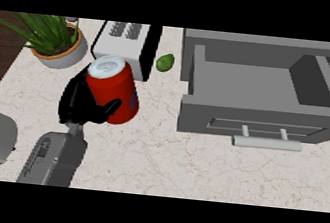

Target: Pick up the can, place it into the drawer and close the drawer

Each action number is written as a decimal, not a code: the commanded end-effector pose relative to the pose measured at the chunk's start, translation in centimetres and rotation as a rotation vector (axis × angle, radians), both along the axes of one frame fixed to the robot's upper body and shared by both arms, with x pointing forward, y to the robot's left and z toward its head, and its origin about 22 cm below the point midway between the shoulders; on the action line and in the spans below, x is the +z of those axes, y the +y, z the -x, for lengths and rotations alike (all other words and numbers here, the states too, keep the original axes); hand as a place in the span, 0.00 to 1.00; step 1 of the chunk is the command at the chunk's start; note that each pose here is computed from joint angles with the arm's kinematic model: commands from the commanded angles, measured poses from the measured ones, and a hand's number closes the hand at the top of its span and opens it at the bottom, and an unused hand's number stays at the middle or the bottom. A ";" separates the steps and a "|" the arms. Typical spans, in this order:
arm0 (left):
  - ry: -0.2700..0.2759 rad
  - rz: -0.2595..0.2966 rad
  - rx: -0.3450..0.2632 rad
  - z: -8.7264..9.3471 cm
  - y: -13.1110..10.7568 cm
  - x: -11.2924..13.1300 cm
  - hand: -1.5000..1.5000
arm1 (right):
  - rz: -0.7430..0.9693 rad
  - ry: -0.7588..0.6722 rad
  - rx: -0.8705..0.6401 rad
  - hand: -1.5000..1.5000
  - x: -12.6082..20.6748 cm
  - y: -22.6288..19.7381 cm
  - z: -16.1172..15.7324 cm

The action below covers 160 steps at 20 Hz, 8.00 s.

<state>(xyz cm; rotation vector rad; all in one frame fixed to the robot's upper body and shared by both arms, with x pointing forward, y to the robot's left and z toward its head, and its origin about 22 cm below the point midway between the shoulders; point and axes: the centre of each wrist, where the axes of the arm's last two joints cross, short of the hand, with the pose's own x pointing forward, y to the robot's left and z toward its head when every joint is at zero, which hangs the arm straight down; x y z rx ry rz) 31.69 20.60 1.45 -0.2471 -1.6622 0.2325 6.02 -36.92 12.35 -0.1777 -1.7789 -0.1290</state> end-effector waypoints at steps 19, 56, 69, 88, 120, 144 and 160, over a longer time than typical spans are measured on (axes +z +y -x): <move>-0.084 -0.087 -0.024 -5.6 -9.7 15.1 1.00 | -0.026 -0.002 -0.005 0.00 -1.2 0.3 -1.7; -0.008 -0.209 -0.020 -10.0 -21.9 18.5 1.00 | -0.026 -0.025 0.057 0.00 0.3 1.9 -1.8; 0.033 -0.285 0.058 -10.1 -22.6 17.1 0.00 | -0.018 -0.024 0.081 0.00 0.9 2.2 -3.3; 0.017 -0.237 0.089 -10.3 -21.8 15.2 0.00 | 0.192 -0.126 0.058 0.00 2.6 0.8 -4.1; -0.007 -0.185 0.094 -9.7 -22.3 17.6 0.00 | 0.980 -0.221 0.119 0.00 2.0 13.7 -21.5; -0.015 -0.222 0.178 -10.6 -13.2 19.7 0.00 | 1.394 -0.079 0.024 0.00 -8.2 17.3 -34.3; -0.019 -0.218 0.147 -8.2 -9.5 20.9 0.00 | 1.407 -0.114 -0.168 0.00 -8.5 15.9 -37.3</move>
